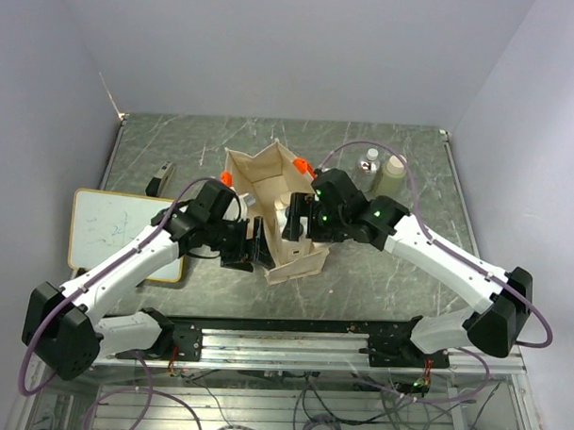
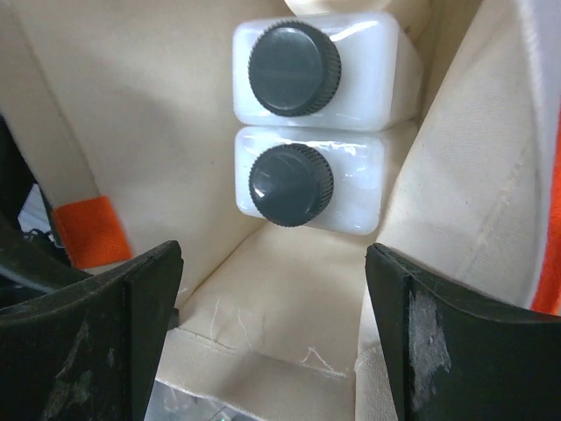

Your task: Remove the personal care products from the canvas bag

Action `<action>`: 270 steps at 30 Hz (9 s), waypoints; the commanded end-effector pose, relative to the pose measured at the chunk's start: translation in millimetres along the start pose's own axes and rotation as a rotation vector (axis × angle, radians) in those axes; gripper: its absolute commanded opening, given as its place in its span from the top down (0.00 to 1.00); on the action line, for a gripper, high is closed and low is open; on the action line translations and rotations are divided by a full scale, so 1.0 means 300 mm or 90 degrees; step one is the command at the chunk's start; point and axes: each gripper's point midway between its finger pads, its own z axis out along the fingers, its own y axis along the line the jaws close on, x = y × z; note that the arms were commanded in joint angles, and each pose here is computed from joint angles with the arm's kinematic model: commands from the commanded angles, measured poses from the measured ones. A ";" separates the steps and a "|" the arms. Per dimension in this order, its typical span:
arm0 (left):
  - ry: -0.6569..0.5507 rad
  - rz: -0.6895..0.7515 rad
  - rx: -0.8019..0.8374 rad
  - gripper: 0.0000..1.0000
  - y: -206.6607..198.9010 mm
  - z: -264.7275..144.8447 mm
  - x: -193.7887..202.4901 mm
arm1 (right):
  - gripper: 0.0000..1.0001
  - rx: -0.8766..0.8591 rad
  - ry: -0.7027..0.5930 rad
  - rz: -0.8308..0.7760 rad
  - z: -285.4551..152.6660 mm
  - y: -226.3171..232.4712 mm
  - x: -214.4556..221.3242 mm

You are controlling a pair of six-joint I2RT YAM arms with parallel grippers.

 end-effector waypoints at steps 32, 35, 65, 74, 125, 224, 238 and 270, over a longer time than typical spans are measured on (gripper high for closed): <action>-0.076 -0.048 -0.096 0.19 0.022 -0.068 -0.081 | 0.29 0.220 0.093 -0.180 0.322 -0.080 -0.312; -0.064 -0.028 -0.104 0.18 0.026 -0.066 -0.083 | 0.24 0.208 0.110 -0.185 0.358 -0.076 -0.290; -0.054 0.030 -0.134 0.19 0.008 -0.065 -0.160 | 0.91 0.178 0.036 -0.178 0.352 -0.040 -0.405; -0.070 0.010 -0.134 0.21 -0.011 -0.076 -0.181 | 1.00 0.008 -0.004 -0.082 0.180 0.060 -0.511; -0.095 0.016 -0.120 0.21 -0.058 -0.082 -0.240 | 1.00 0.399 -0.129 0.166 -0.249 -1.042 -0.516; -0.039 -0.048 -0.011 0.20 -0.116 -0.088 -0.074 | 0.42 -0.053 0.061 -0.145 -0.137 0.038 -0.047; 0.008 -0.024 -0.098 0.21 -0.030 0.007 0.001 | 0.26 0.047 0.021 -0.208 -0.072 -0.105 -0.008; 0.011 0.011 -0.129 0.21 -0.031 -0.010 -0.009 | 0.00 0.282 0.077 -0.138 0.269 -0.128 -0.135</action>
